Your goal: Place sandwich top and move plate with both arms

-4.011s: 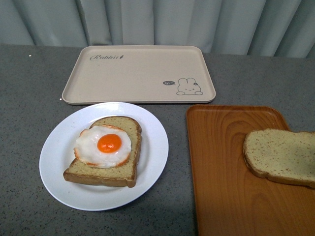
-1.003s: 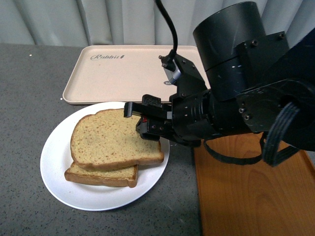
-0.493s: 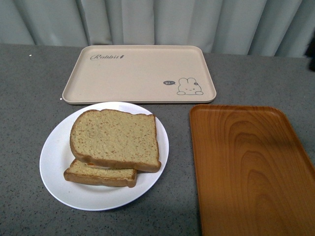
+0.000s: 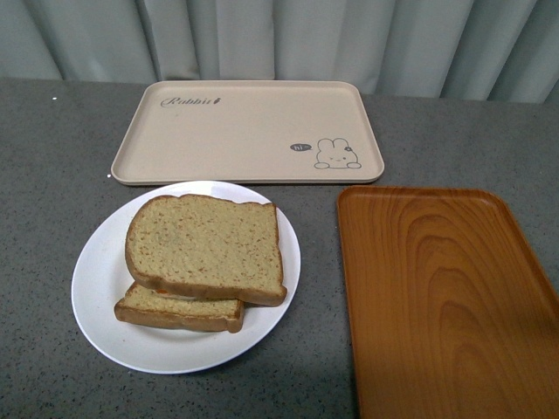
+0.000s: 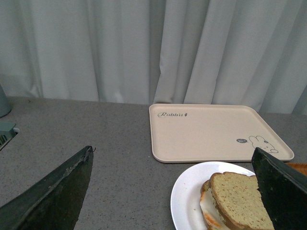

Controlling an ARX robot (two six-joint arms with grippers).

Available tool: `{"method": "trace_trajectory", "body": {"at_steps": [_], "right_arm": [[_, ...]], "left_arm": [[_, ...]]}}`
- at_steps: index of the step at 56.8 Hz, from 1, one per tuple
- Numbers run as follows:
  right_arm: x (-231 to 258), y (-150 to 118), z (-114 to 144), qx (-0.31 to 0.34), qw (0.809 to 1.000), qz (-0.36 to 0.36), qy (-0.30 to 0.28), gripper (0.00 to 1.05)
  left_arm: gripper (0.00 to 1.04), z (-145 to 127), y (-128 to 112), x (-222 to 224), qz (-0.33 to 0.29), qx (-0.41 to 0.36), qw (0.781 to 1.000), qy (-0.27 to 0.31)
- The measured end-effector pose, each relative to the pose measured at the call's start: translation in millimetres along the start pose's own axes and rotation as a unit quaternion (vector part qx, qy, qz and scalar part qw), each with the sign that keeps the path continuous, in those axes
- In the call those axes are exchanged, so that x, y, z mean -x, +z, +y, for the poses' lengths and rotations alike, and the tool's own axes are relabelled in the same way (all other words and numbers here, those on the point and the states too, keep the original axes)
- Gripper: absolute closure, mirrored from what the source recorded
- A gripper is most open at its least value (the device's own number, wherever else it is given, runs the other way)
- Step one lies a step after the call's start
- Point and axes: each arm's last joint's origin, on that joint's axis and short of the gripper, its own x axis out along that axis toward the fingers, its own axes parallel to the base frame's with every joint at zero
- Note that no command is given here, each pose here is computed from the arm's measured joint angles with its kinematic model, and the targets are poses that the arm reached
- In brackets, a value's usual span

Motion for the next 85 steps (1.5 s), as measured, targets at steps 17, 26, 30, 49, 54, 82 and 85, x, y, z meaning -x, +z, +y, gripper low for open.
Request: {"method": "trace_trajectory", "body": {"at_steps": [17, 26, 30, 49, 54, 82, 85], "right_arm": [[22.8, 0.5, -13.5, -0.001, 1.0, -0.001, -0.002, 1.04], [31.7, 1.0, -13.4, -0.001, 1.0, -0.003, 0.0, 1.04], [36.3, 1.9, -13.4, -0.001, 1.0, -0.005, 0.0, 1.04], [53.3, 6.4, -13.4, -0.001, 1.0, -0.013, 0.0, 1.04], [55.9, 6.7, -13.4, -0.001, 1.0, -0.014, 0.0, 1.04], [65.8, 6.4, -13.4, -0.001, 1.0, -0.015, 0.0, 1.04], [66.9, 6.3, -13.4, -0.001, 1.0, -0.015, 0.0, 1.04]], "left_arm": [[0.06, 0.0, 0.0, 0.0, 0.0, 0.0, 1.0, 0.0], [0.06, 0.0, 0.0, 0.0, 0.0, 0.0, 1.0, 0.0], [0.06, 0.0, 0.0, 0.0, 0.0, 0.0, 1.0, 0.0], [0.06, 0.0, 0.0, 0.0, 0.0, 0.0, 1.0, 0.0], [0.06, 0.0, 0.0, 0.0, 0.0, 0.0, 1.0, 0.0], [0.06, 0.0, 0.0, 0.0, 0.0, 0.0, 1.0, 0.0], [0.06, 0.0, 0.0, 0.0, 0.0, 0.0, 1.0, 0.0]]}}
